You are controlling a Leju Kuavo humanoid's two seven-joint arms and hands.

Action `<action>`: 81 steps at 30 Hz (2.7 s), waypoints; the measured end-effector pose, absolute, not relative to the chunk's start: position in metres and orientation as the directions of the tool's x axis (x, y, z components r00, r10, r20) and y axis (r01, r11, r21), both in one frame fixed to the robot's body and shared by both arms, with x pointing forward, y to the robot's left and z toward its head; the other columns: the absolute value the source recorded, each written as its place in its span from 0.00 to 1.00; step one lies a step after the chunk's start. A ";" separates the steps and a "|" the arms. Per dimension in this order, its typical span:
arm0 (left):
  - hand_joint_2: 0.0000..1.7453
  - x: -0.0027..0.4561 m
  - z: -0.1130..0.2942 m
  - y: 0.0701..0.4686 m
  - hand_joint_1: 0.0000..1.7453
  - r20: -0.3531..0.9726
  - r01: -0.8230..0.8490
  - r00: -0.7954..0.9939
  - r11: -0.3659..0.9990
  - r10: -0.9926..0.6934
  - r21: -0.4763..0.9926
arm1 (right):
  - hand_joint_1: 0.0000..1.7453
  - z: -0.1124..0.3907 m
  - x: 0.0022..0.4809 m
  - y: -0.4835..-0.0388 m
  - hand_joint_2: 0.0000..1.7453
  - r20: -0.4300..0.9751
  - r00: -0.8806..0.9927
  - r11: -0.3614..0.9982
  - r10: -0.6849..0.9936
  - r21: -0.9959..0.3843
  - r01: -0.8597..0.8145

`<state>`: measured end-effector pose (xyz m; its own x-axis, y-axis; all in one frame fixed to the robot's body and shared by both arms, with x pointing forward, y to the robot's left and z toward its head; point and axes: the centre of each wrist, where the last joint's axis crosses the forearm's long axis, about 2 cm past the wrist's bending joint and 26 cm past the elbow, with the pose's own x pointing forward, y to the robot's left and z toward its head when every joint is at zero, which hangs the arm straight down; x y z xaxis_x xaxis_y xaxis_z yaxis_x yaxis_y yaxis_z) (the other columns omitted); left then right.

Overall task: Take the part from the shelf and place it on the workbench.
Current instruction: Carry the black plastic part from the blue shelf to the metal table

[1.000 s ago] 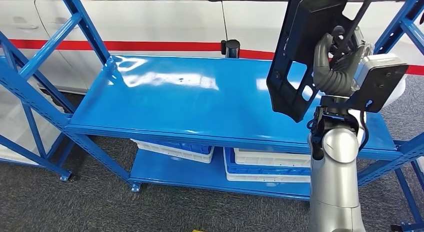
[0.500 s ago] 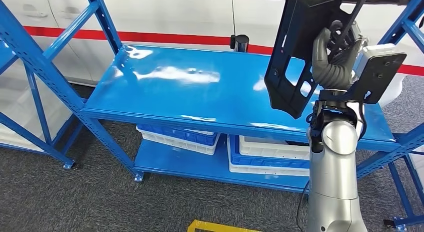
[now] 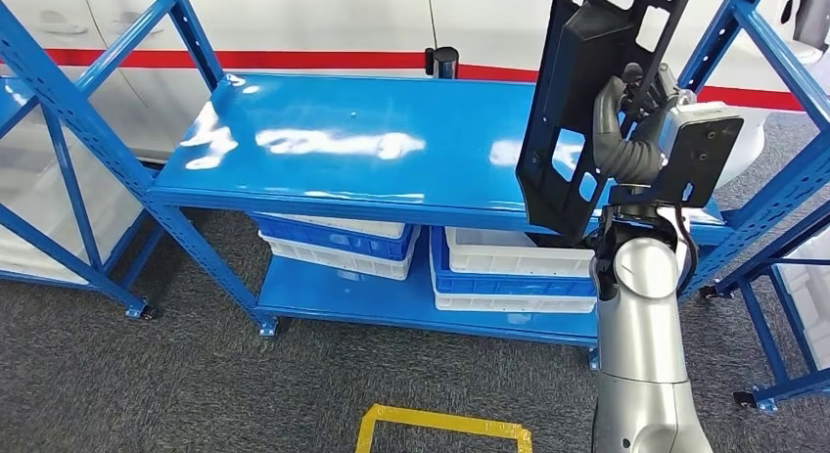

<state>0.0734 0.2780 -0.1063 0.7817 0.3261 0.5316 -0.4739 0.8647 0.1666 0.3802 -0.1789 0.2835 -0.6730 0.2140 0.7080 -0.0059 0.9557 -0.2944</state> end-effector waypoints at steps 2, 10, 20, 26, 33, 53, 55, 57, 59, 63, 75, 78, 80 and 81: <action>1.00 0.074 -0.106 0.278 0.00 0.532 -0.474 0.781 0.865 0.326 0.166 | 1.00 0.280 0.380 -0.179 1.00 0.715 -0.665 0.956 0.215 -0.295 -0.008; 1.00 0.079 -0.105 0.280 0.00 0.539 -0.469 0.782 0.866 0.314 0.175 | 1.00 0.272 0.379 -0.183 1.00 0.720 -0.670 0.964 0.182 -0.265 -0.023; 1.00 0.074 -0.106 0.279 0.00 0.536 -0.468 0.784 0.866 0.314 0.177 | 1.00 0.258 0.374 -0.187 1.00 0.741 -0.646 0.965 0.180 -0.259 -0.028; 1.00 0.072 -0.106 0.279 0.00 0.532 -0.464 0.789 0.865 0.307 0.189 | 1.00 0.255 0.374 -0.188 1.00 0.754 -0.633 0.967 0.177 -0.254 -0.031; 1.00 0.072 -0.106 0.279 0.00 0.516 -0.445 0.805 0.874 0.294 0.197 | 1.00 0.243 0.373 -0.193 1.00 0.786 -0.592 0.970 0.181 -0.242 -0.025; 1.00 0.069 -0.107 0.280 0.00 0.534 -0.442 0.797 0.875 0.283 0.198 | 1.00 0.226 0.372 -0.218 1.00 0.820 -0.549 0.982 0.162 -0.191 0.004; 1.00 0.067 -0.107 0.281 0.00 0.532 -0.443 0.798 0.874 0.282 0.202 | 1.00 0.224 0.371 -0.218 1.00 0.823 -0.547 0.983 0.153 -0.182 0.001; 1.00 0.064 -0.108 0.281 0.00 0.527 -0.444 0.801 0.872 0.284 0.206 | 1.00 0.222 0.371 -0.219 1.00 0.825 -0.547 0.985 0.142 -0.172 -0.004; 1.00 0.062 -0.108 0.281 0.00 0.523 -0.448 0.803 0.869 0.287 0.210 | 1.00 0.219 0.369 -0.220 1.00 0.828 -0.545 0.987 0.129 -0.160 -0.009; 1.00 0.061 -0.108 0.280 0.00 0.520 -0.464 0.800 0.858 0.299 0.220 | 1.00 0.208 0.364 -0.220 1.00 0.840 -0.532 0.989 0.108 -0.146 -0.030; 1.00 0.062 -0.108 0.279 0.00 0.508 -0.511 0.790 0.826 0.343 0.238 | 1.00 0.204 0.361 -0.210 1.00 0.843 -0.532 0.989 0.076 -0.134 -0.070; 1.00 0.062 -0.108 0.279 0.00 0.500 -0.521 0.791 0.817 0.354 0.246 | 1.00 0.202 0.361 -0.209 1.00 0.850 -0.523 0.989 0.066 -0.124 -0.077; 1.00 0.061 -0.108 0.278 0.00 0.496 -0.529 0.789 0.811 0.362 0.250 | 1.00 0.202 0.362 -0.207 1.00 0.853 -0.519 0.990 0.056 -0.115 -0.082; 1.00 0.061 -0.108 0.278 0.00 0.495 -0.532 0.789 0.809 0.364 0.252 | 1.00 0.203 0.363 -0.206 1.00 0.852 -0.521 0.990 0.051 -0.112 -0.085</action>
